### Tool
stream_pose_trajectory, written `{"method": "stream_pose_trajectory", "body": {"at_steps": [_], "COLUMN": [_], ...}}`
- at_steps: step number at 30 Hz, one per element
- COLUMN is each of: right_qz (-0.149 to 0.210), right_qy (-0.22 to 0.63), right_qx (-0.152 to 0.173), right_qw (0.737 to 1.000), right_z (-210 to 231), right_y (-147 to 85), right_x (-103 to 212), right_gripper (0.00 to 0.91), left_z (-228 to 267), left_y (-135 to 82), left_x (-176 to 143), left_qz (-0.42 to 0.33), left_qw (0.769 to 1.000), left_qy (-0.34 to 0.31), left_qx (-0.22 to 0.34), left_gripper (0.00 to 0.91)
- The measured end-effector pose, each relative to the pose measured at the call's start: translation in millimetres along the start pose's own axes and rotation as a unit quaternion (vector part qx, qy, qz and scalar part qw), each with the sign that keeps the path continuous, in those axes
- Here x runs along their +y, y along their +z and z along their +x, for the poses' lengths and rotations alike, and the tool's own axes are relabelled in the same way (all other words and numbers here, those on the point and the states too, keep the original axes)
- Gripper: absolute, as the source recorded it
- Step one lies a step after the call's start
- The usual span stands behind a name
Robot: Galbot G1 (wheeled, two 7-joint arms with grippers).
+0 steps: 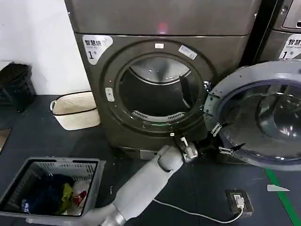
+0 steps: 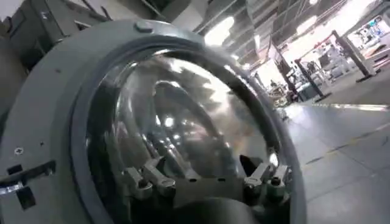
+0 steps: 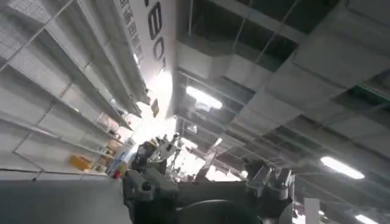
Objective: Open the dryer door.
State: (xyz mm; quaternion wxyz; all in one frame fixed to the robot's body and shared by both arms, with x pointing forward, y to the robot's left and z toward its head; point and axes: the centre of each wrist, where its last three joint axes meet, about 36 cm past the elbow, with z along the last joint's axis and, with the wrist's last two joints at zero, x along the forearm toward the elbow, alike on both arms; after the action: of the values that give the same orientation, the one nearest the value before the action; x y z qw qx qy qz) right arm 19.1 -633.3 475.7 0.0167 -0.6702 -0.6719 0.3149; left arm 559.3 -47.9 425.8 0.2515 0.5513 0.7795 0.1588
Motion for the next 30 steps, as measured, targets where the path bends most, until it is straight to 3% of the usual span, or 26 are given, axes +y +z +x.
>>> {"method": "stream_pose_trajectory", "body": {"at_steps": [7, 13, 18, 24, 30], "right_qz": [-0.001, -0.003, -0.009, -0.012, -0.037], "right_qy": [-0.003, -0.008, -0.008, -0.012, -0.032], "right_qx": [-0.001, 0.003, 0.004, 0.001, 0.003], "right_qw": [1.0, 1.0, 1.0, 1.0, 0.999], "right_z": [-2, -6, -8, -12, -11], "right_y": [-1, -2, 2, 4, 1], "right_x": [-1, 1, 0, 0, 9], "right_gripper": [0.907, 0.907, 0.907, 0.907, 0.907], "left_z": [-2, -2, 86, 188, 297], "left_y": [-12, -48, -50, -69, -96], "left_x": [-15, -40, -33, -19, 11], "left_qz": [0.0, 0.017, -0.034, -0.113, -0.236], "left_qw": [1.0, 0.998, 0.999, 0.992, 0.96], "left_qy": [0.009, 0.003, 0.015, 0.053, 0.119], "left_qx": [-0.012, -0.065, -0.02, 0.027, 0.095], "left_gripper": [0.907, 0.907, 0.907, 0.907, 0.907]}}
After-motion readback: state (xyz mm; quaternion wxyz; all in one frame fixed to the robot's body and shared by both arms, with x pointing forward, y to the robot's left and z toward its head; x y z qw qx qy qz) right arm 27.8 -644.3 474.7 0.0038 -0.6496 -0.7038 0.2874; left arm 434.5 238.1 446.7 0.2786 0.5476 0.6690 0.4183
